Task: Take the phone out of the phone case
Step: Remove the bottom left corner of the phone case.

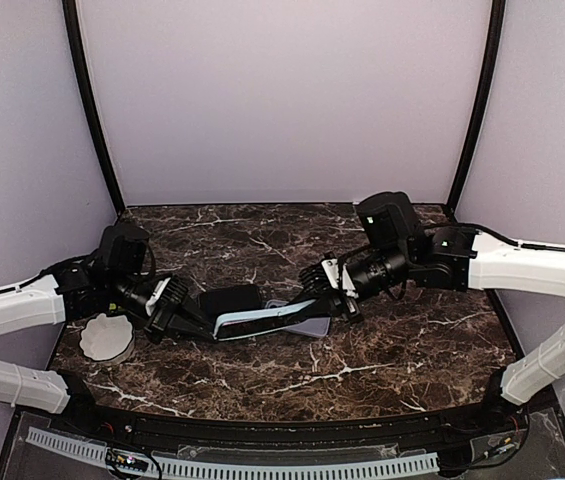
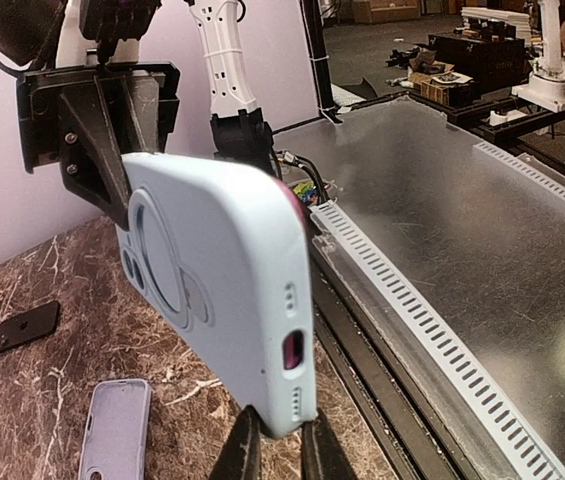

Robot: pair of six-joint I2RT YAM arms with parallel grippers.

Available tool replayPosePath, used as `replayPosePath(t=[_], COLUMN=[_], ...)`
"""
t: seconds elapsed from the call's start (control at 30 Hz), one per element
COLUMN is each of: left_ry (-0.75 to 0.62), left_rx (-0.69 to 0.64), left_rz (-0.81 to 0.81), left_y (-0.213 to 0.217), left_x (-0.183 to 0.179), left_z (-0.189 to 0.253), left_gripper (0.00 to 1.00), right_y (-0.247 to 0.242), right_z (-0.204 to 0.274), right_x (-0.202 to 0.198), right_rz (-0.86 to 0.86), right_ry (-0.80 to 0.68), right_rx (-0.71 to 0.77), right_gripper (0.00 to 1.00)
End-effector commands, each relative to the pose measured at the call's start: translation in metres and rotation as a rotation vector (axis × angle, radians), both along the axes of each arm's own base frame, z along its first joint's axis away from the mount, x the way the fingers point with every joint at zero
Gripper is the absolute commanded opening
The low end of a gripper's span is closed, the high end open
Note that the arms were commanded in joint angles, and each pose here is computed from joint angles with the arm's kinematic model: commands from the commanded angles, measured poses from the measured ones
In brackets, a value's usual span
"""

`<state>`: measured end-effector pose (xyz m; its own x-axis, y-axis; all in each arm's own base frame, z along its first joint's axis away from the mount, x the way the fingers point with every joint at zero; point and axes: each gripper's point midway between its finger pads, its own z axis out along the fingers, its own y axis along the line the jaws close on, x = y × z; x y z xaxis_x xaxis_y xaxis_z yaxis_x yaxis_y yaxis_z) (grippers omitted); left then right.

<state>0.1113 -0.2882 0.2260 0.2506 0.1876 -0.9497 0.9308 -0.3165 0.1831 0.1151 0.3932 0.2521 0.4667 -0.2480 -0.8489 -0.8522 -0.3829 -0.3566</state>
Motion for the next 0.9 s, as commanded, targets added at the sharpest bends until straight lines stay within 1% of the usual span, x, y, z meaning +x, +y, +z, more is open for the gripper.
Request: replayPosePath(t=[0.0,0.07,0.47,0.67,0.73,0.87], left_ry=[-0.036,-0.037,-0.064,-0.114,-0.147,-0.171], left_rx=[-0.023,0.002,0.025,0.028,0.039,0.052], left_rz=[0.001,0.015,0.027,0.015,0.017,0.027], left_y=[-0.005,-0.005,-0.003,-0.003,-0.005,-0.007], left_x=[0.004,0.006,0.008,0.003,0.003,0.003], left_z=[0.013,0.007,0.002,-0.001,-0.005,-0.008], left_gripper=[0.0,0.0,0.0,0.0,0.0,0.0], right_y=[0.004,0.003,-0.005,-0.01,-0.01,-0.01], right_z=[0.001,0.0,-0.007,-0.004,-0.005,-0.01], right_x=[-0.03,-0.031,-0.048,-0.058,-0.06,-0.062], right_rz=[0.135,0.134,0.165,0.205,0.212,0.219], right_ry=[-0.016,-0.007,0.054,0.11,0.116,0.119], right_rx=[0.019,0.01,-0.045,-0.068,-0.08,-0.099], right_gripper=[0.0,0.0,0.0,0.0,0.0,0.0])
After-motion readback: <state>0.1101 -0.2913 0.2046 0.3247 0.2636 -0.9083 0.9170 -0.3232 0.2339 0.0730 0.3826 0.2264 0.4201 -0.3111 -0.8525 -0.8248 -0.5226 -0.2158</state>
